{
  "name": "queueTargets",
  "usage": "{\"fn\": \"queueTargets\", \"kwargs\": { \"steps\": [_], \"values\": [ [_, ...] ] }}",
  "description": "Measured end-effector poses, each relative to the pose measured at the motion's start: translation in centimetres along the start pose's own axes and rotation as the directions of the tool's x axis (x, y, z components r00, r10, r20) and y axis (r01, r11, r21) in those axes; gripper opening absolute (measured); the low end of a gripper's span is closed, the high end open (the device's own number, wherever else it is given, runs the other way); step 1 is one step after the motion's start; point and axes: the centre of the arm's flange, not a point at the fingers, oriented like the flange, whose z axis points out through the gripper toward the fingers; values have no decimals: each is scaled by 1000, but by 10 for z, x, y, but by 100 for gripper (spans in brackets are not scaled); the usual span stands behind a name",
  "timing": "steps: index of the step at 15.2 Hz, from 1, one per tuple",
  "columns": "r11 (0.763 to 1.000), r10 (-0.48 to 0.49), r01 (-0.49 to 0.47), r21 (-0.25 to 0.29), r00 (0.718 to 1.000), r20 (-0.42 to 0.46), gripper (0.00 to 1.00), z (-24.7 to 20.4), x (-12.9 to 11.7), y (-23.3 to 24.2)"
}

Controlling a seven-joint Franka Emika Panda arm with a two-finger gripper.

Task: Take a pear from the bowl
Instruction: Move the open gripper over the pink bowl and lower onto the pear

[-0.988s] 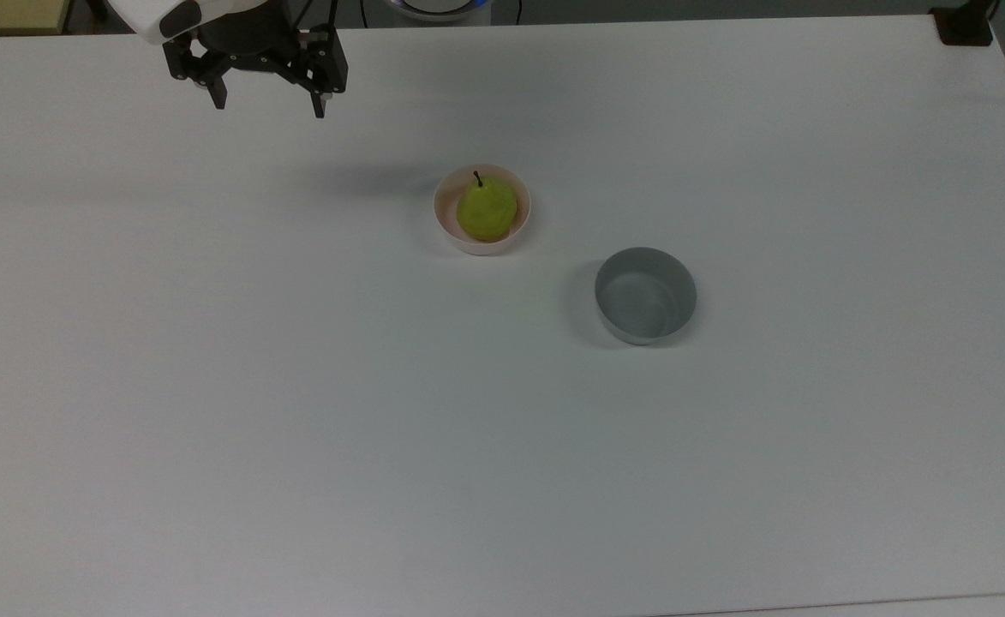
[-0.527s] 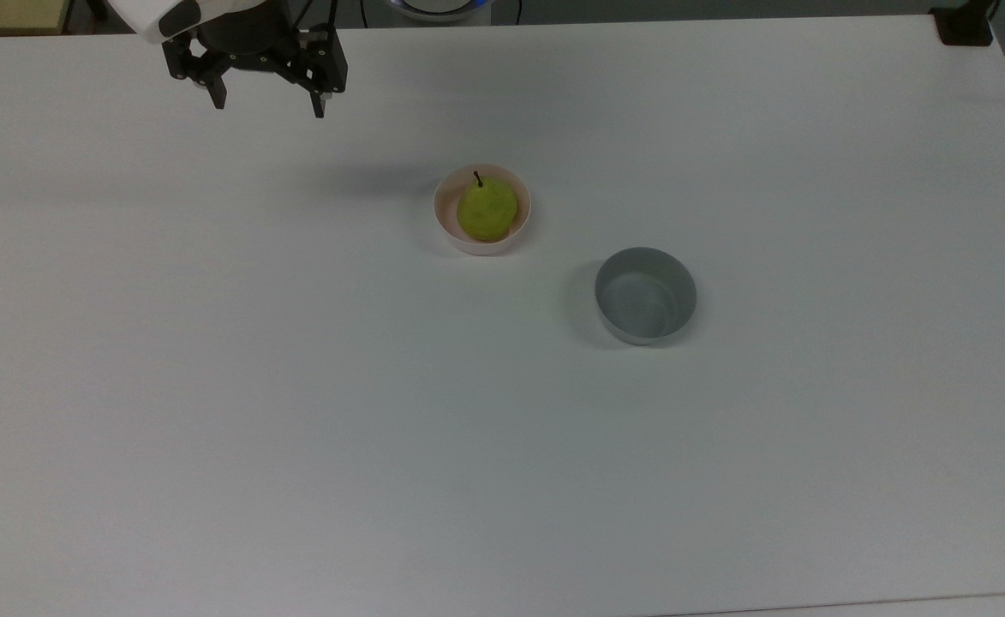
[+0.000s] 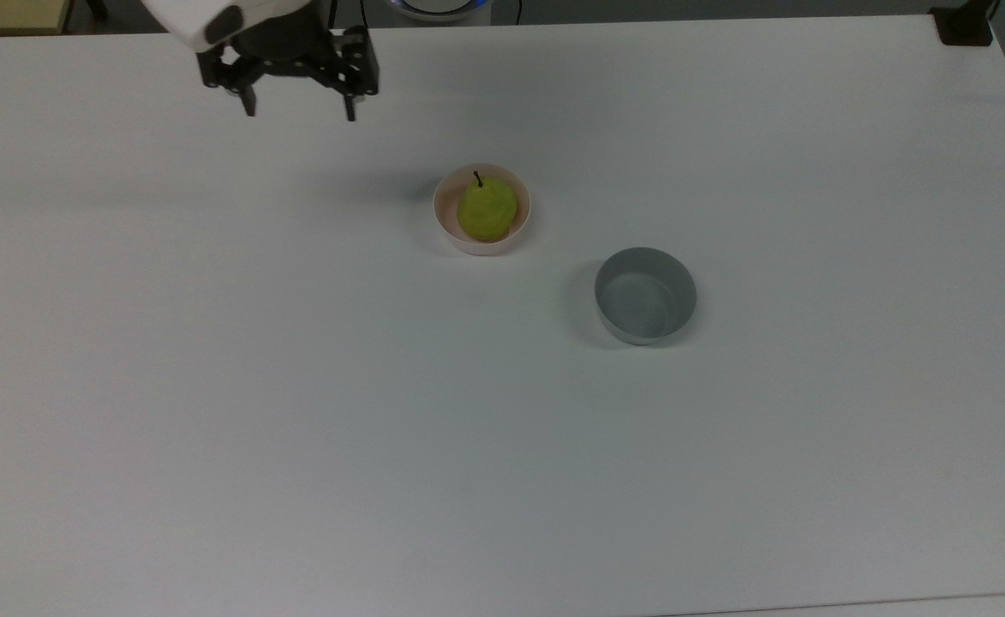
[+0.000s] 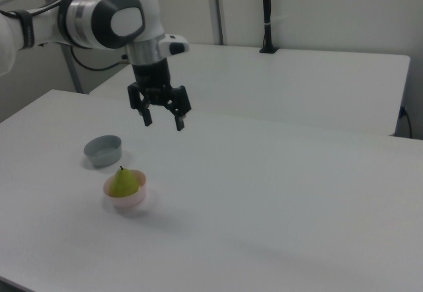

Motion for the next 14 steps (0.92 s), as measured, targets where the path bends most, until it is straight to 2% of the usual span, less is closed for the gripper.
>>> {"fn": "queueTargets", "kwargs": {
  "steps": [4,7,10,14],
  "values": [
    [994,-110,110,8,994,-2,100,-1,7,-68],
    [981,-196,196,4,981,-5,100,-3,6,-121],
    [972,-233,233,3,972,-2,100,-4,3,-144],
    [970,-244,244,4,970,20,100,6,2,-150]
  ]
}}
